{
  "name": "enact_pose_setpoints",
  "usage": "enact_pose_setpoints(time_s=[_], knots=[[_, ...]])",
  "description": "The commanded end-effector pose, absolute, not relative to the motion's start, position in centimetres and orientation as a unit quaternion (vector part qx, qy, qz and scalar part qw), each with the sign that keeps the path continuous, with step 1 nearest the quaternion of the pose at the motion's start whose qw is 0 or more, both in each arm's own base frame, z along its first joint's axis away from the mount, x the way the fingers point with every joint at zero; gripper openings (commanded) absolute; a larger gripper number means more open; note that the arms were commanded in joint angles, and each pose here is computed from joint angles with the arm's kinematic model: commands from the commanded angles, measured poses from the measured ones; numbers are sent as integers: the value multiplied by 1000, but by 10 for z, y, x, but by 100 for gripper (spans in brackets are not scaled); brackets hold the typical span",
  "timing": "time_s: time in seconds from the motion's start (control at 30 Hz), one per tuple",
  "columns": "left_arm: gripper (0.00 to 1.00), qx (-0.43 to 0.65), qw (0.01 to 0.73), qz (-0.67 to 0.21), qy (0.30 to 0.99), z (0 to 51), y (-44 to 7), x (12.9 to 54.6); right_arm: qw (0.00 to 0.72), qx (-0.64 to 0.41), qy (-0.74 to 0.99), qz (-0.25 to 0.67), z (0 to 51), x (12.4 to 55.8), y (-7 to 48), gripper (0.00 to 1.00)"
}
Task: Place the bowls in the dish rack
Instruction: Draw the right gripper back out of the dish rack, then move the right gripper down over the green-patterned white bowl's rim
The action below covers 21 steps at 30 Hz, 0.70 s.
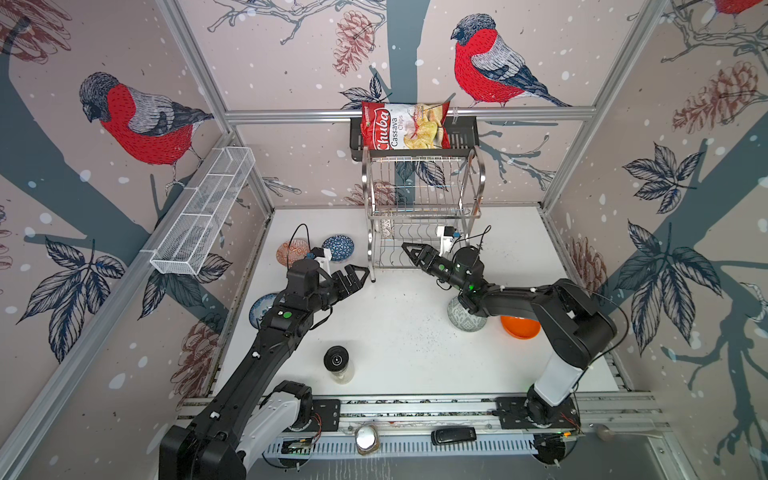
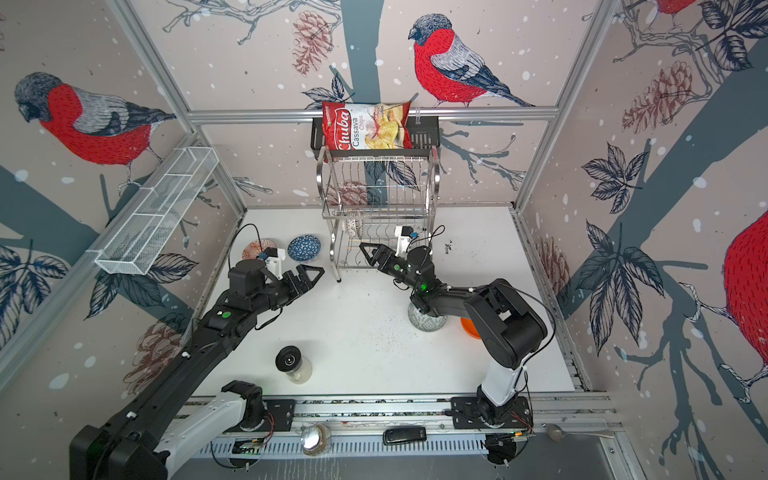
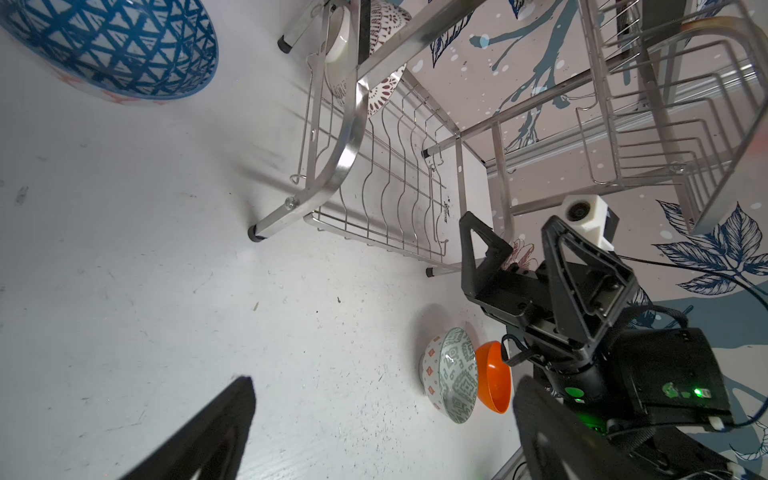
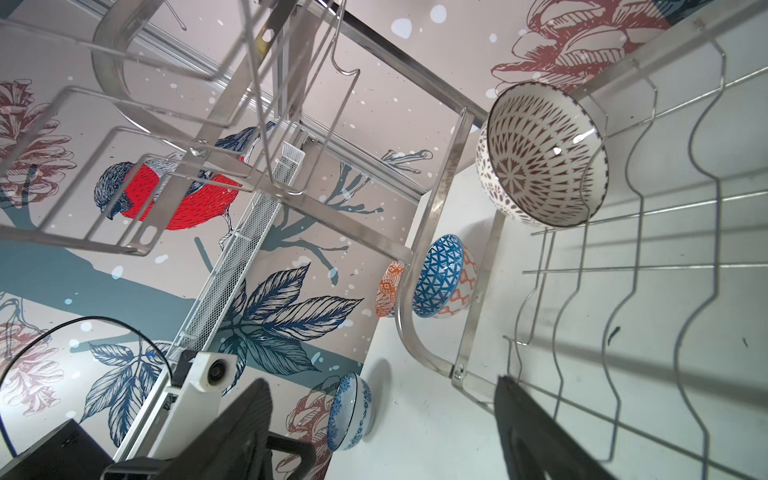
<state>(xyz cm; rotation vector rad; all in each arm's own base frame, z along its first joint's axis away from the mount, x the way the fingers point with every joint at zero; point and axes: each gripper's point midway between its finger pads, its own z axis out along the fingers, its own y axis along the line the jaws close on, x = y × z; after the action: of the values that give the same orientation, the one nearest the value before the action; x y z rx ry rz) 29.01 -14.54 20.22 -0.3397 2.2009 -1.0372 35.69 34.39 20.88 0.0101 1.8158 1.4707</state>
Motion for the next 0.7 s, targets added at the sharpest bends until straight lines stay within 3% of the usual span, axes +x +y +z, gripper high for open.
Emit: enact_pose_setpoints(time_s=[0.0,0.17,0.67], knots=[[97,-125,355,-401,835,207,-146,299,397,-14,738,545,202,350,338,89],[97,-121,351,-405,836,205,-151,303,416,-29,769,485,203,340,322,100],[97,-58,329,-408,850,198,-205,292,392,52,893,216,157,311,214,100]])
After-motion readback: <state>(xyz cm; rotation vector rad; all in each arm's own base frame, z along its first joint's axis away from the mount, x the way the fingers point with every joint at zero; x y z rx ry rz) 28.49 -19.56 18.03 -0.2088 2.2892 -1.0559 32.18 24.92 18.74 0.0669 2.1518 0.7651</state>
